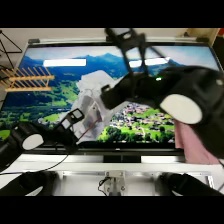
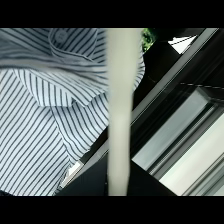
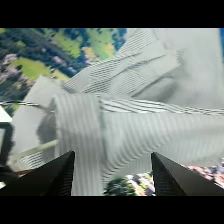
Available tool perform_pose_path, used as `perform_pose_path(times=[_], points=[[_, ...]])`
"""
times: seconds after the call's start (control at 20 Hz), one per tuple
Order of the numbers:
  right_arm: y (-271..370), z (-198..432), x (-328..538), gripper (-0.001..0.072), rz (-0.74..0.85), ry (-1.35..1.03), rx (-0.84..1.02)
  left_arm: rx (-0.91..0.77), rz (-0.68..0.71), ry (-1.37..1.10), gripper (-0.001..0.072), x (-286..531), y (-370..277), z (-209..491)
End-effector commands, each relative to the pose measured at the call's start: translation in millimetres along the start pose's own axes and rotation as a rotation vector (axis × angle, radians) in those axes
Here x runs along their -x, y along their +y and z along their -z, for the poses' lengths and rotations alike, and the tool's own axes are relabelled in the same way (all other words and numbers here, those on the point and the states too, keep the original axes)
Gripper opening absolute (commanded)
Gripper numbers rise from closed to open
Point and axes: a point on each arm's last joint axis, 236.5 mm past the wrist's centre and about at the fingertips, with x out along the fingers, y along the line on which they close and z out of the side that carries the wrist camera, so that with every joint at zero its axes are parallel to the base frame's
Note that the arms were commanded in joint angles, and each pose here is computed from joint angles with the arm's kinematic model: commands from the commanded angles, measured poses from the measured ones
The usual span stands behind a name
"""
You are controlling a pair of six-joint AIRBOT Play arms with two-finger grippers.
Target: Fold the shirts.
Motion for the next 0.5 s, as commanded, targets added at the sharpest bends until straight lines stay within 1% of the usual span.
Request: perform_pose_path(times=[0.0, 0.05, 0.1, 0.15, 0.2, 0.25, 0.3, 0.4, 0.45], points=[[-94.0, 2.9, 44.5, 0.059, 0.291, -0.024, -0.115, 0.002, -0.002, -0.006, 0.0047, 0.8, 0.6, -1.8], [-129.8, 13.9, 55.8, 0.0592, 0.372, 0.004, -0.18, 0.002, -0.002, -0.006, 0.0047, 0.8, 0.6, -1.8], [-162.7, 28.0, 63.5, 0.067, 0.437, 0.042, -0.26, -0.009, -0.002, -0.005, 0.0047, 0.8, 0.6, -1.7], [-193.0, 45.7, 67.0, 0.067, 0.478, 0.09, -0.344, -0.013, -0.002, -0.005, 0.0047, 0.7, 0.6, -1.8], [-215.5, 63.6, 67.1, 0.0668, 0.487, 0.141, -0.411, -0.013, -0.002, -0.005, 0.0048, 0.6, 0.7, -1.6], [-232.0, 82.6, 62.3, 0.0666, 0.466, 0.206, -0.44, -0.014, -0.002, -0.004, 0.0047, 0.6, 0.5, -1.4], [-237.6, 97.8, 55.6, 0.0665, 0.41, 0.284, -0.372, -0.031, 0.001, 0.006, 0.0048, 0.6, 0.0, 0.9], [-227.8, 129.1, 38.8, 0.0664, 0.219, 0.482, -0.058, -0.077, 0.004, 0.047, 0.0047, 0.6, -0.4, 10.4], [-213.1, 140.7, 29.2, 0.0664, 0.082, 0.554, 0.128, -0.084, -0.008, 0.067, 0.0048, 0.9, 2.8, 15.1]])
